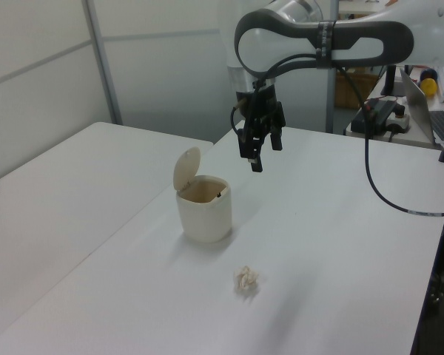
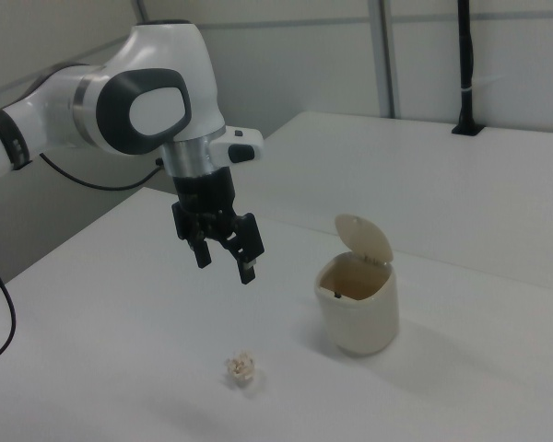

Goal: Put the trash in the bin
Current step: 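Lower the gripper onto the crumpled white paper ball and grasp it, then lift the paper ball and carry it over the open cream bin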

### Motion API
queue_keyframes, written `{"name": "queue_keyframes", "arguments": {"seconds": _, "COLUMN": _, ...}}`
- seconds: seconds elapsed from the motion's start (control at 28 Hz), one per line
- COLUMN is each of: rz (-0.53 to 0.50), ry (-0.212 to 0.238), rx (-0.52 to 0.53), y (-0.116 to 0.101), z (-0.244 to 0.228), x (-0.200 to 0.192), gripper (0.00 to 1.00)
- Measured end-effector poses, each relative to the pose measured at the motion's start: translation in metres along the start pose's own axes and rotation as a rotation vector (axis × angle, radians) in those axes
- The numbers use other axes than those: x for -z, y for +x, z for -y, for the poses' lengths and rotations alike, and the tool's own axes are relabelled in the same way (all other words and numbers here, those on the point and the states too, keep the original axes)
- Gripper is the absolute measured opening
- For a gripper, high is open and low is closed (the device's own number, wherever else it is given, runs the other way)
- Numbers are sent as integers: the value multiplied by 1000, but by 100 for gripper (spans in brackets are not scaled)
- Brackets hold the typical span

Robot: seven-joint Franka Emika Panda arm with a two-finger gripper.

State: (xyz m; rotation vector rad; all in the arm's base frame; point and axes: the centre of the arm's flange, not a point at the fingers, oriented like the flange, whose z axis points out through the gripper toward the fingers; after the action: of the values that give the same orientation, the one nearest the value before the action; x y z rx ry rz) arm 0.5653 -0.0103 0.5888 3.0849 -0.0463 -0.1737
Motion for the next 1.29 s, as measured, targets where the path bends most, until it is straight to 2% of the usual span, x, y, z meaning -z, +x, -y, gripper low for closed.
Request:
{"name": "queue_keyframes", "arguments": {"seconds": 0.07, "rz": -2, "ry": 8, "rx": -5, "y": 3, "z": 0, "x": -2, "gripper": 100}}
{"name": "queue_keyframes", "arguments": {"seconds": 0.14, "rz": -22, "ry": 52, "rx": -18, "y": 7, "z": -5, "x": -3, "gripper": 100}}
{"name": "queue_keyframes", "arguments": {"seconds": 0.25, "rz": -22, "ry": 90, "rx": -8, "y": 15, "z": -21, "x": -13, "gripper": 100}}
{"name": "queue_keyframes", "arguments": {"seconds": 0.39, "rz": 6, "ry": 113, "rx": 56, "y": 26, "z": -32, "x": -34, "gripper": 100}}
{"name": "queue_keyframes", "arguments": {"seconds": 0.54, "rz": 46, "ry": 126, "rx": 104, "y": 41, "z": -18, "x": -66, "gripper": 100}}
{"name": "queue_keyframes", "arguments": {"seconds": 0.75, "rz": 66, "ry": 118, "rx": 173, "y": 60, "z": 30, "x": -122, "gripper": 100}}
{"name": "queue_keyframes", "arguments": {"seconds": 1.04, "rz": 64, "ry": 100, "rx": 234, "y": 58, "z": 78, "x": -181, "gripper": 100}}
{"name": "queue_keyframes", "arguments": {"seconds": 1.14, "rz": 59, "ry": 80, "rx": 241, "y": 58, "z": 87, "x": -196, "gripper": 100}}
{"name": "queue_keyframes", "arguments": {"seconds": 1.29, "rz": 60, "ry": 32, "rx": 228, "y": 63, "z": 98, "x": -218, "gripper": 100}}
